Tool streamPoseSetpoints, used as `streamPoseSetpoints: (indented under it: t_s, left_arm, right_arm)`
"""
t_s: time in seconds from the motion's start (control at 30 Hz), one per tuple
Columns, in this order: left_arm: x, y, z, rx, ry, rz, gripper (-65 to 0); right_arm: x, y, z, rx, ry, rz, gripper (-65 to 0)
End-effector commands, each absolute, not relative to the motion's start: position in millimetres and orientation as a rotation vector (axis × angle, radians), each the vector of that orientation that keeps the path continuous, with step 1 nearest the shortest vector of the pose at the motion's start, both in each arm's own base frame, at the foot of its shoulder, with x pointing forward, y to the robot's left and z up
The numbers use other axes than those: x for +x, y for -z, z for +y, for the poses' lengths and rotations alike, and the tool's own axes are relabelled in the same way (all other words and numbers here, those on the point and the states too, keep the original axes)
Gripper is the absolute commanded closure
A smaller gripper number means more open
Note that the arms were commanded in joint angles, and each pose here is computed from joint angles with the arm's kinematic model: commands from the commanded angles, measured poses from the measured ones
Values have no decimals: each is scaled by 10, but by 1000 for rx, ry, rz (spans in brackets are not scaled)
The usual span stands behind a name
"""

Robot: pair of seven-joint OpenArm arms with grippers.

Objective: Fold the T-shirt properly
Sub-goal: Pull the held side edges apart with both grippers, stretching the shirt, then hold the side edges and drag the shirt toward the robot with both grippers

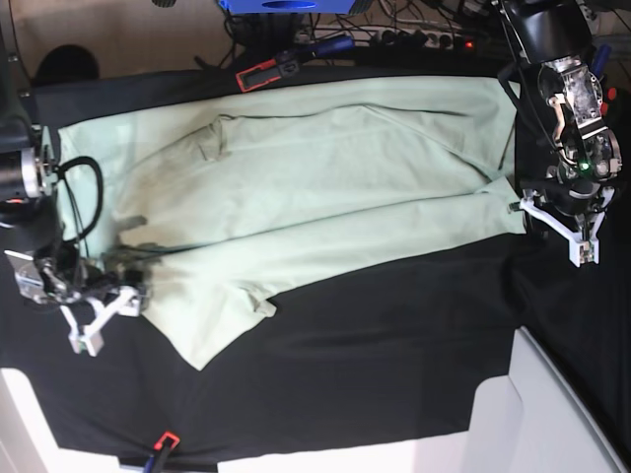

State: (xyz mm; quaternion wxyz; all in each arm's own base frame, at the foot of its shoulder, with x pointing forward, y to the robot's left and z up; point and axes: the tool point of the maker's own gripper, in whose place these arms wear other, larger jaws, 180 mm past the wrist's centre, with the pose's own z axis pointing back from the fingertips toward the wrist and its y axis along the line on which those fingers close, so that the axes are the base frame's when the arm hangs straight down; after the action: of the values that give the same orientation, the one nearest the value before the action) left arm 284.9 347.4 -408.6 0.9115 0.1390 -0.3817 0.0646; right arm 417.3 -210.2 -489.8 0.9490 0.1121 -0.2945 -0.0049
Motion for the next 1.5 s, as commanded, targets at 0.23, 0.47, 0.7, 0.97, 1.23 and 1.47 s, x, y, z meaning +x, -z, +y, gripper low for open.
streamPoseSetpoints:
  t_s: [0.23, 0.47, 0.7, 0.97, 1.23, 1.47]
  left_arm:
    - [2942, 3921, 3556, 313, -121, -835, -311]
    - [2973, 3918, 3566, 312, -125, -837, -319]
    - [3121, 3964, 3477, 270, -150, -846, -393]
    - [3325, 4334, 3402, 178, -231, -766, -393]
    - [3285, 4471, 3375, 160, -243, -731, -393]
    - [3184, 4701, 3328, 131, -265, -667, -391]
  right_arm:
    - [4331, 4785, -1880, 272, -8, -633, -467]
    - [4279, 4832, -1869, 278, 2, -624, -155]
    - [4275, 4836, -1869, 280, 6, -624, 0]
    - [4275, 4837, -1859, 281, 6, -624, 0]
    - [4205, 4897, -1853, 281, 4, -612, 0]
    - [4205, 4897, -1853, 281, 4, -612, 0]
